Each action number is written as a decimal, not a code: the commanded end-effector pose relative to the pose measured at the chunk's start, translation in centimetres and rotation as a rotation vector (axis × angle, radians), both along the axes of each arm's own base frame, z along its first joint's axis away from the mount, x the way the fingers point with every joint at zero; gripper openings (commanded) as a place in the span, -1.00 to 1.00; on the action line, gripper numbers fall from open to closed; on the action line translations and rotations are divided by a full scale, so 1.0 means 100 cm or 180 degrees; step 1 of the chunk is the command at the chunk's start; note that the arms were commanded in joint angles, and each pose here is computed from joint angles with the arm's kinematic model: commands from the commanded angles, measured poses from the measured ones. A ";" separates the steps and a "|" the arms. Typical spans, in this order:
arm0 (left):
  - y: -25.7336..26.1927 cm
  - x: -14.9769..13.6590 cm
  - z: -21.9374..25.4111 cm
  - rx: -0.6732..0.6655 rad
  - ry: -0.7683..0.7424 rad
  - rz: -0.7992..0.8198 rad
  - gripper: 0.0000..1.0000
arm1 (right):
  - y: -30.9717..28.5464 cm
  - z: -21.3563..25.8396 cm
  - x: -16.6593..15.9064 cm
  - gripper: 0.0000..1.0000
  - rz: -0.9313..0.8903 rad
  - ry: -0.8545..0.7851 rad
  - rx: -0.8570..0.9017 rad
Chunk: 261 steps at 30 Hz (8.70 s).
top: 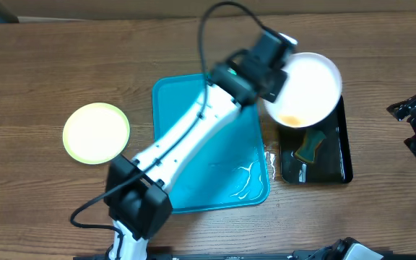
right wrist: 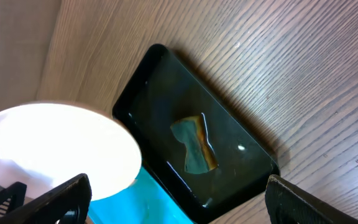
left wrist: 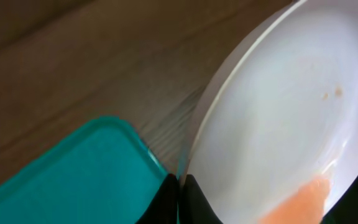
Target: Clean dirty plates on tray and stack at the side
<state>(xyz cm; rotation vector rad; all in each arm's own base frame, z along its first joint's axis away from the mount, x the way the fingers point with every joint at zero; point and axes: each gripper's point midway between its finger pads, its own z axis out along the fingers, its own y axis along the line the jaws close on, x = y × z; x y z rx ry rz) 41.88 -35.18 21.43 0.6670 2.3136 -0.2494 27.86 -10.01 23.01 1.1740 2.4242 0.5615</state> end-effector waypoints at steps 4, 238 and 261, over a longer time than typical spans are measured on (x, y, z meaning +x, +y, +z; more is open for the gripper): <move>-0.004 0.010 0.035 0.0713 -0.0971 0.0203 -0.92 | 0.003 0.004 0.002 0.82 0.0061 -0.0059 -0.0007; 0.337 -0.148 0.104 -0.0269 0.0646 0.1534 1.00 | 0.140 -0.058 -0.036 1.00 0.1501 -0.3557 -0.2539; 0.311 -0.181 0.060 -0.1437 -0.2003 0.1123 1.00 | 0.140 -0.058 -0.036 1.00 0.1502 -0.3556 -0.2538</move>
